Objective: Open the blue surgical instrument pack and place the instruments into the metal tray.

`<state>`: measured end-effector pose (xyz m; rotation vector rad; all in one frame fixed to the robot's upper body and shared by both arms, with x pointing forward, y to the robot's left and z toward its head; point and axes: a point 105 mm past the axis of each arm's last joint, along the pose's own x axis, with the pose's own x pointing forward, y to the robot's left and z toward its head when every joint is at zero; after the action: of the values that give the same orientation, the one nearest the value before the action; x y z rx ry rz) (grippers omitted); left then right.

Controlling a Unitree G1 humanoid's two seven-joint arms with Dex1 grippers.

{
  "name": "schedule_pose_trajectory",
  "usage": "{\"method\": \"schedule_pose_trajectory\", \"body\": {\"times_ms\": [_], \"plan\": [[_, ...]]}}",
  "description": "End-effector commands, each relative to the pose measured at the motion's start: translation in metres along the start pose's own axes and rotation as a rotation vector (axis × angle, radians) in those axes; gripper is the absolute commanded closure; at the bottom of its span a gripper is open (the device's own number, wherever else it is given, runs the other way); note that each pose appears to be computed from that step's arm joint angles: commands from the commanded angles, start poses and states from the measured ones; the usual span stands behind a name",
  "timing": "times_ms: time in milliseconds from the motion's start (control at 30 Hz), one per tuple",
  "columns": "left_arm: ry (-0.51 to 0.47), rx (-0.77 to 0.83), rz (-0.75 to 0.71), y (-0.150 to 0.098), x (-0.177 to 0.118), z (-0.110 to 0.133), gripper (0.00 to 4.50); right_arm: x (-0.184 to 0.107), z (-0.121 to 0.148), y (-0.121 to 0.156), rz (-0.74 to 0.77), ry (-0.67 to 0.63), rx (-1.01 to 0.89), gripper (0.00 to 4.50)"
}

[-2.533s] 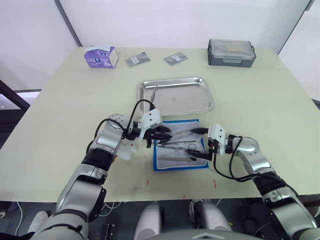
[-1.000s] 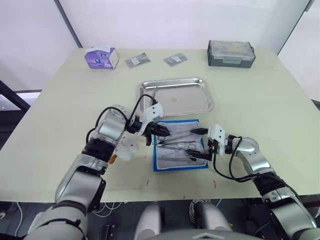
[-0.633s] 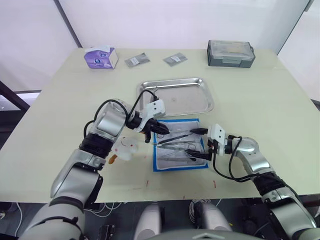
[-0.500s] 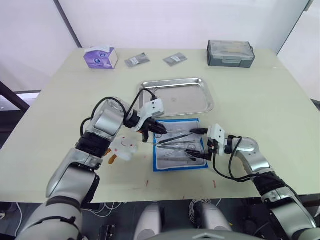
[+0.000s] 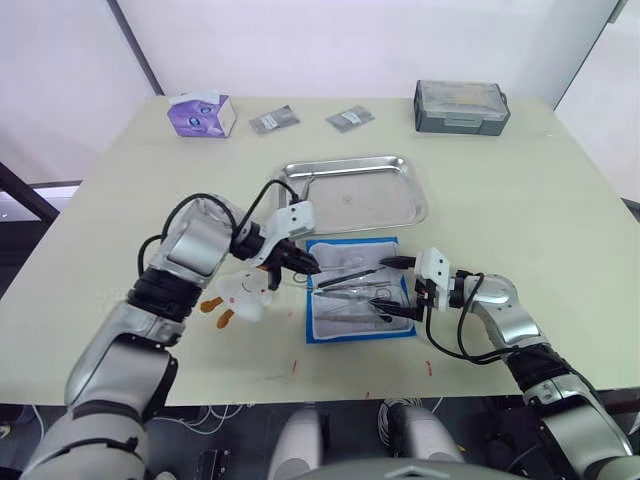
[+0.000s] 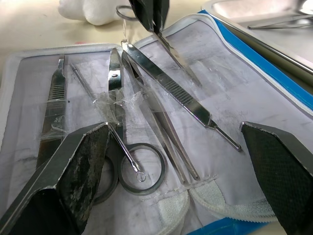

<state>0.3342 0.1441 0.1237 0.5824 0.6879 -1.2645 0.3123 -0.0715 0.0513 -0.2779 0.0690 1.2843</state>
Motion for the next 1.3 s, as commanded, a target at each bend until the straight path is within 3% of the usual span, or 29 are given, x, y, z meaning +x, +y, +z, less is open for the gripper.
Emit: {"method": "schedule_pose_trajectory", "body": {"times_ms": [33, 433, 600, 1000, 1167, 1300], "plan": [[-0.018, 0.035, 0.009, -0.002, -0.011, 0.007, 4.47, -0.009, -0.065, 0.029, 0.040, 0.214, 0.175, 0.00], [0.040, 0.028, 0.037, -0.006, -0.041, -0.011, 4.47, -0.007, -0.065, 0.030, 0.043, 0.212, 0.175, 0.00], [0.013, 0.011, 0.040, -0.008, -0.055, -0.008, 4.47, -0.007, -0.065, 0.029, 0.044, 0.212, 0.176, 0.00], [-0.242, -0.092, 0.082, -0.001, -0.079, 0.029, 4.47, -0.007, -0.065, 0.030, 0.046, 0.209, 0.179, 0.00], [-0.439, -0.139, 0.263, 0.026, -0.076, 0.068, 4.47, -0.007, -0.065, 0.030, 0.047, 0.209, 0.180, 0.00], [-0.529, -0.200, 0.361, 0.041, -0.072, 0.084, 4.47, -0.007, -0.065, 0.030, 0.047, 0.208, 0.179, 0.00]]}}
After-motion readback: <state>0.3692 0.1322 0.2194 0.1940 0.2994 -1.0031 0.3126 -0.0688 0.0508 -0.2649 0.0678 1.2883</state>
